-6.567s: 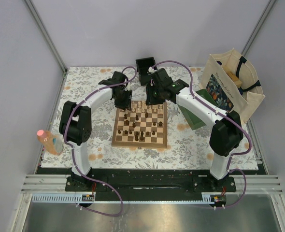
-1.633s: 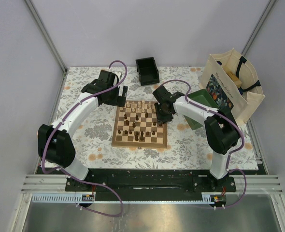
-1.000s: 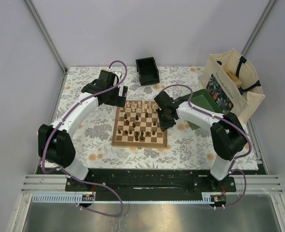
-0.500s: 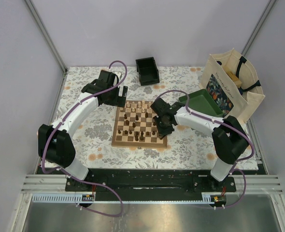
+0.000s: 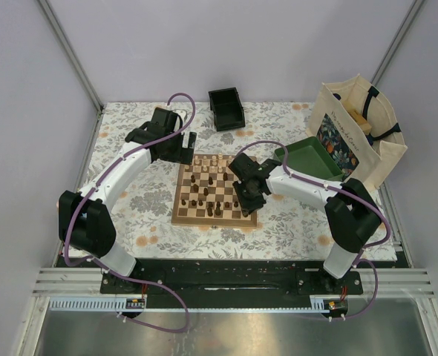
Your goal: Set up the chess pieces on the board
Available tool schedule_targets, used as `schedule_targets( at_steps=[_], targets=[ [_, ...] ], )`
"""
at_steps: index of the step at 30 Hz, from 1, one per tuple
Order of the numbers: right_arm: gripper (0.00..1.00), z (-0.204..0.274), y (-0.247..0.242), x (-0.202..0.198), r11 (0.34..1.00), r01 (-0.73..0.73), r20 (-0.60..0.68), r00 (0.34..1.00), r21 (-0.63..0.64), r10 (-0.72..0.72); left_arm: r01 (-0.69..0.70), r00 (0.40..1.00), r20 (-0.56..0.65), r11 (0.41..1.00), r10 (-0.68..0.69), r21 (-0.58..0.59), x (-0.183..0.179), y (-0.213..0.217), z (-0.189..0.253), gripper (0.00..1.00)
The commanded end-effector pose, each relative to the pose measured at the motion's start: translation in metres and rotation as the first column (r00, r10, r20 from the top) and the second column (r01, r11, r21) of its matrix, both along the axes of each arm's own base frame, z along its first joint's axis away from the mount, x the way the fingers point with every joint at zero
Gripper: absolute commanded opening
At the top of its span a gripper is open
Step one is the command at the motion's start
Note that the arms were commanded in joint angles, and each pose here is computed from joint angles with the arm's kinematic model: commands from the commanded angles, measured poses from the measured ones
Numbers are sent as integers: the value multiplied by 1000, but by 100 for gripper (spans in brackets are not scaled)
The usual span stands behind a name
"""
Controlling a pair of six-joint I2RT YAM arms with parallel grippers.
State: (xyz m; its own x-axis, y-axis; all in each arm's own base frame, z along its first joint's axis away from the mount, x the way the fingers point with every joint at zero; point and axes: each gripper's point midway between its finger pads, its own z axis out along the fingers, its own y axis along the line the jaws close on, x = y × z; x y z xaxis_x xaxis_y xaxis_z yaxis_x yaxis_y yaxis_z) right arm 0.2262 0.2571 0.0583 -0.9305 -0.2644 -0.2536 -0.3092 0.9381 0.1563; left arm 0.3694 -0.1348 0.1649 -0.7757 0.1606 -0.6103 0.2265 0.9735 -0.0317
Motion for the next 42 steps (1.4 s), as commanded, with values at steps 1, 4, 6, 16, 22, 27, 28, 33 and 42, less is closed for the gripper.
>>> schedule_targets(
  at_steps=[1,4,6,16,22,27,28,33,42],
  targets=[
    [33,4,2,-5,1000,-14,-8,1000,9,14,-1,1000,27,1000,1,-23,-4,0,12,99],
    [37,7,4,-5,999,-26,-7,1000,19,26,0,999,32,1000,1,-23,-4,0,14,99],
    [39,13,5,-3,999,-29,9,1000,27,29,-4,999,35,1000,4,-19,-4,1,14,99],
    [44,62,26,51,998,-22,195,981,65,9,-34,998,59,999,33,15,-3,10,19,99],
    [46,65,47,88,994,-7,225,974,105,-16,-56,995,85,998,53,34,-3,17,25,99],
    [53,66,64,118,990,34,240,968,138,-67,-64,994,88,997,59,47,-4,21,25,99],
    [54,64,64,121,990,38,242,968,135,-70,-64,994,93,997,60,45,-3,20,26,99],
    [56,52,74,138,993,41,255,964,114,-69,-65,995,84,997,61,43,-2,20,24,99],
    [56,39,74,156,994,64,252,964,89,-85,-57,996,73,997,54,43,-1,17,20,99]
  ],
)
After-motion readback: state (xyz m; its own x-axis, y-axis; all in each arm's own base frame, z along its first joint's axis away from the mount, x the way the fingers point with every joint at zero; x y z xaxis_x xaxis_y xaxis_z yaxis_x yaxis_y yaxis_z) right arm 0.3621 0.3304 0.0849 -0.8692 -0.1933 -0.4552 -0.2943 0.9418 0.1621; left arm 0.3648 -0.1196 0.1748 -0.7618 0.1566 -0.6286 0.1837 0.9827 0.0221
